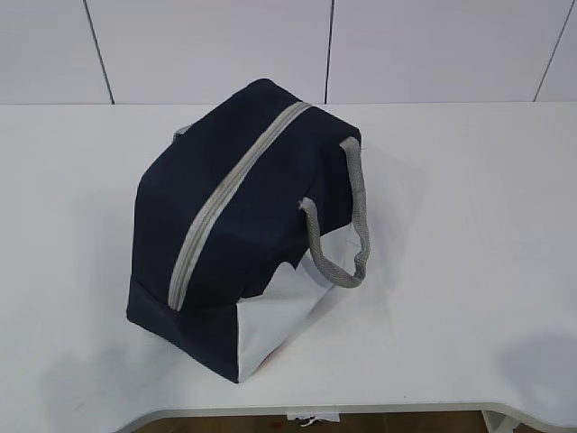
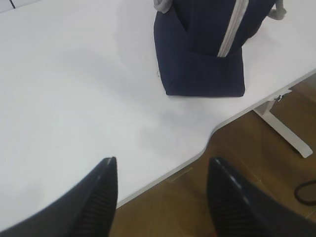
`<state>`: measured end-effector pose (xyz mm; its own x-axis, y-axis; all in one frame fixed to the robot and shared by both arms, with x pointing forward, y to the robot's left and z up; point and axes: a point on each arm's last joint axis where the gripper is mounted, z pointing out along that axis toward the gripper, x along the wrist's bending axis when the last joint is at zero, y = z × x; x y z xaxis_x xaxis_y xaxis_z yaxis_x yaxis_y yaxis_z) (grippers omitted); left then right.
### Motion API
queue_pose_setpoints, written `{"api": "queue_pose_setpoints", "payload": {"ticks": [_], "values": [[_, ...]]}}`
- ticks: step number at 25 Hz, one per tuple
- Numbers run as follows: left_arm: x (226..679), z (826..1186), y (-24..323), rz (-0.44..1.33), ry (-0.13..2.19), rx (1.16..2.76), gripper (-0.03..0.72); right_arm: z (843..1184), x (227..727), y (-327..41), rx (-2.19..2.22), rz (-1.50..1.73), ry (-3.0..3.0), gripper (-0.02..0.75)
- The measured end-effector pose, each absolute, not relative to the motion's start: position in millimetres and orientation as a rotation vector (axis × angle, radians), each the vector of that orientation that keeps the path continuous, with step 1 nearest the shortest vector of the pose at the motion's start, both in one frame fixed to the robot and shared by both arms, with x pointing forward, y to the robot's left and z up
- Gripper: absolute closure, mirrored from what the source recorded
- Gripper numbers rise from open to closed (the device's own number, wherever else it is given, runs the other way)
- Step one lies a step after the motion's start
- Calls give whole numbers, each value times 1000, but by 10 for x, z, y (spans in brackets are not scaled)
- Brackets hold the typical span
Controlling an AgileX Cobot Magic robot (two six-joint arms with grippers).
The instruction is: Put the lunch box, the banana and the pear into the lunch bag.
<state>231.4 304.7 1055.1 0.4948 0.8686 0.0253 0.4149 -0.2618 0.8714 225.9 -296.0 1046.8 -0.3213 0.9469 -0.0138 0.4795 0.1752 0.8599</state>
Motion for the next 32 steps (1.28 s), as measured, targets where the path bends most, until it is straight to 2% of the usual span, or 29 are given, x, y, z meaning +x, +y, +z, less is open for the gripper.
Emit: {"api": "queue_pose_setpoints", "payload": {"ticks": [12,22,32], "values": [[2313,10551,3047,669,1087,1862,255,10466,2266,-2978,1409,1043,1828,375],[2303,10551,3024,819,1350,1731,255,10466,2273,-2953,1559,938,1643,376],[2303,10552,3019,831,1373,1714,255,10466,2273,-2953,1560,937,1641,376]]}}
